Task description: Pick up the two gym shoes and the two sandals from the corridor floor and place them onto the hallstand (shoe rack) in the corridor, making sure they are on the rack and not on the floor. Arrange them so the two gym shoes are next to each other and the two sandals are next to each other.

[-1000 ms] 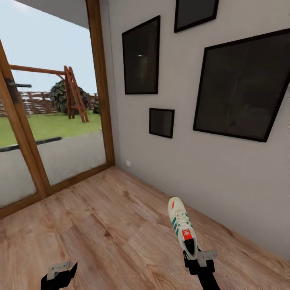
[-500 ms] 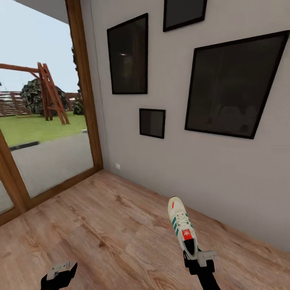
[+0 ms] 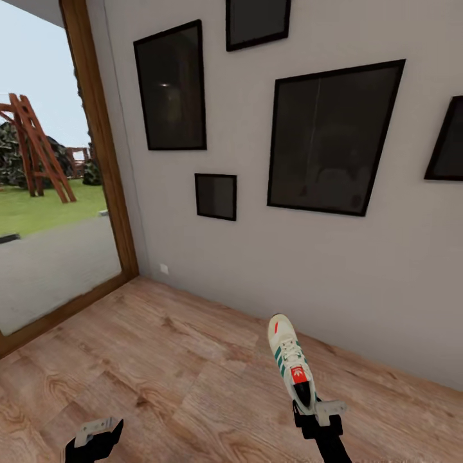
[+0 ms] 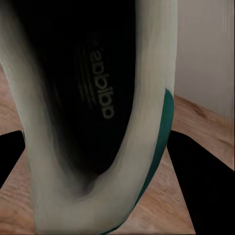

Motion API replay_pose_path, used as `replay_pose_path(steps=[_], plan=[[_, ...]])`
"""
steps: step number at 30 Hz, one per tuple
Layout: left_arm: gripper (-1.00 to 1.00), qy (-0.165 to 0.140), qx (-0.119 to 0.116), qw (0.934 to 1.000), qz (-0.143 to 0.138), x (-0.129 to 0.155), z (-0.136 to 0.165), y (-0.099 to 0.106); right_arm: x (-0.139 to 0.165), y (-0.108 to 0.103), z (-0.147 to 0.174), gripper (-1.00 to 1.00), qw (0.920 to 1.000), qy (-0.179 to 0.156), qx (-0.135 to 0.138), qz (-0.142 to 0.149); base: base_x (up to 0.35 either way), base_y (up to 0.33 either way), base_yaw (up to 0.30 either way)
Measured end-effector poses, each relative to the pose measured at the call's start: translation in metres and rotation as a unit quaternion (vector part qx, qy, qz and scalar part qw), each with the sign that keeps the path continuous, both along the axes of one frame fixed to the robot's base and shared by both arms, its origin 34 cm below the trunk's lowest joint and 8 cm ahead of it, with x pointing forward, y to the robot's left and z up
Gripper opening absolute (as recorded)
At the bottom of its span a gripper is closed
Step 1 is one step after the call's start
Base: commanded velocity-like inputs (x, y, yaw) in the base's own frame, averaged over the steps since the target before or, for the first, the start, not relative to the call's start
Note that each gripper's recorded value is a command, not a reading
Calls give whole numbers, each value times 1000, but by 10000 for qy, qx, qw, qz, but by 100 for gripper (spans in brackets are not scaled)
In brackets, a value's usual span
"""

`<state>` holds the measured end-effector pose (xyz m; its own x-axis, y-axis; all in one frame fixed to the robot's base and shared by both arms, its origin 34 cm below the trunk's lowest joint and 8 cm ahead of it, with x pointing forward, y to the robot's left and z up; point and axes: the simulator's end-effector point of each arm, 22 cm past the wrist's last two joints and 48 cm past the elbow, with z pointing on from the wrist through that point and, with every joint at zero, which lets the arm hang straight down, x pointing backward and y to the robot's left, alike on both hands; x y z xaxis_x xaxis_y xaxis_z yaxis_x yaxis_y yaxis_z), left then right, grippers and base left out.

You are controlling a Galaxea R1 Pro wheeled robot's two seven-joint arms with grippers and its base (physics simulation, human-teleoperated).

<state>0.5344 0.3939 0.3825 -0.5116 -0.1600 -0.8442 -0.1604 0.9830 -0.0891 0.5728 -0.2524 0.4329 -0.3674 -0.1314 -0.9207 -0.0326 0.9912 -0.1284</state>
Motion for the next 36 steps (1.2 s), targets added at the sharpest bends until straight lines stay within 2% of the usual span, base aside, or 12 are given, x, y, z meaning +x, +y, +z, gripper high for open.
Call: replay_pose_path(steps=[32, 36], plan=[[100, 18, -5, 10000, -5, -1, -1, -1, 1, -3, 2, -100, 10000, -20, -28, 4, 0, 0, -266], [100, -11, 6, 10000, -14, -6, -5, -3, -5, -1, -8, -100, 9999, 97, -35, 36, 0, 0, -266]])
